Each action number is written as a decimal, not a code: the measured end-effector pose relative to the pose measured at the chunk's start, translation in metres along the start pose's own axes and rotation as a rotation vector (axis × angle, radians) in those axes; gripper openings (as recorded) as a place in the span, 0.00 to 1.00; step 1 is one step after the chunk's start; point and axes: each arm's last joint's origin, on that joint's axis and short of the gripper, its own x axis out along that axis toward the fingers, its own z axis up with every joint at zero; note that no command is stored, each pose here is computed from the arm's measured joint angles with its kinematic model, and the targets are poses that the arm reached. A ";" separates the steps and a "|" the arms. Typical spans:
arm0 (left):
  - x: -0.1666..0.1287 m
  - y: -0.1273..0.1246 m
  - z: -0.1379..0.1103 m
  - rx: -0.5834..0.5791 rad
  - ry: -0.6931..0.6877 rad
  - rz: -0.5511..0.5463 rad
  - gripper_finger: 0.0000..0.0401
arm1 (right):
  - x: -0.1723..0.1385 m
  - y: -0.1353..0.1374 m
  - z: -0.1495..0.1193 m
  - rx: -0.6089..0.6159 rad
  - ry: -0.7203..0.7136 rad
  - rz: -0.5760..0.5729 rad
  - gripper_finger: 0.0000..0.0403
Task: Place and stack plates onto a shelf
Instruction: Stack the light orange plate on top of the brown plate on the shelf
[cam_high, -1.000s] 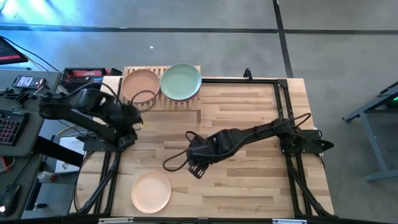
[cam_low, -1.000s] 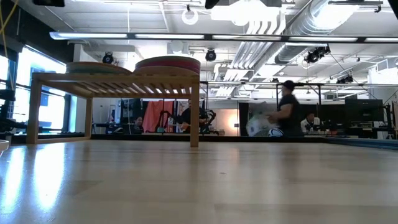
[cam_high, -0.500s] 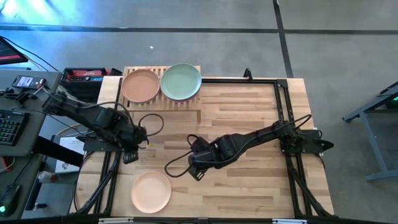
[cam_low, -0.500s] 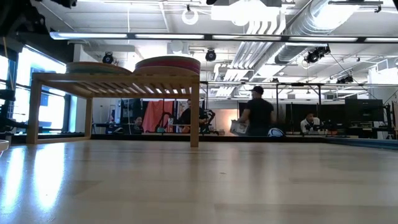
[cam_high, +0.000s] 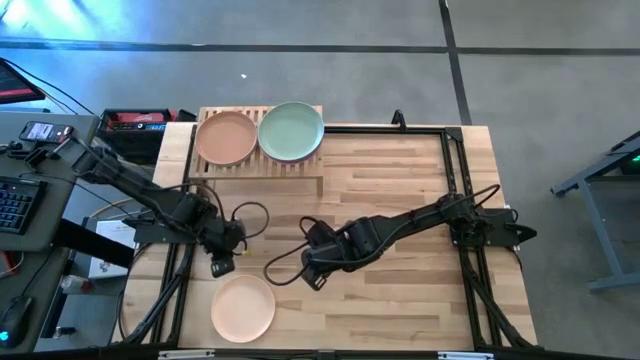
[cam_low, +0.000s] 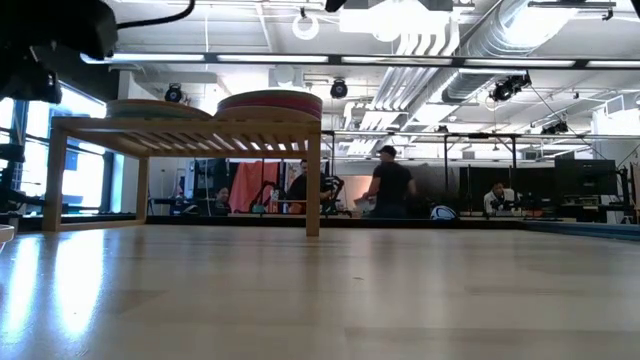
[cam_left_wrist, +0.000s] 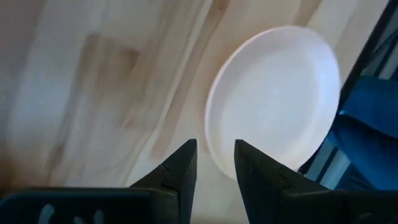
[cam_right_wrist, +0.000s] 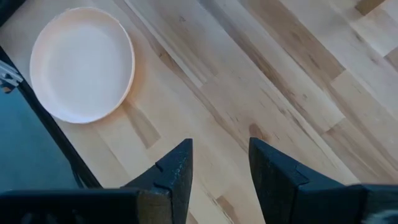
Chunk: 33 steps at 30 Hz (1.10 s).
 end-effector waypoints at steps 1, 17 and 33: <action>0.004 0.000 0.000 0.000 -0.002 -0.004 0.24 | 0.000 0.000 0.000 0.000 -0.008 -0.002 0.33; 0.054 -0.018 0.007 0.041 0.019 0.085 0.24 | 0.000 0.000 0.001 0.000 -0.015 -0.001 0.33; 0.086 -0.028 0.009 0.082 0.060 0.119 0.24 | 0.000 0.001 0.000 -0.001 -0.027 0.002 0.33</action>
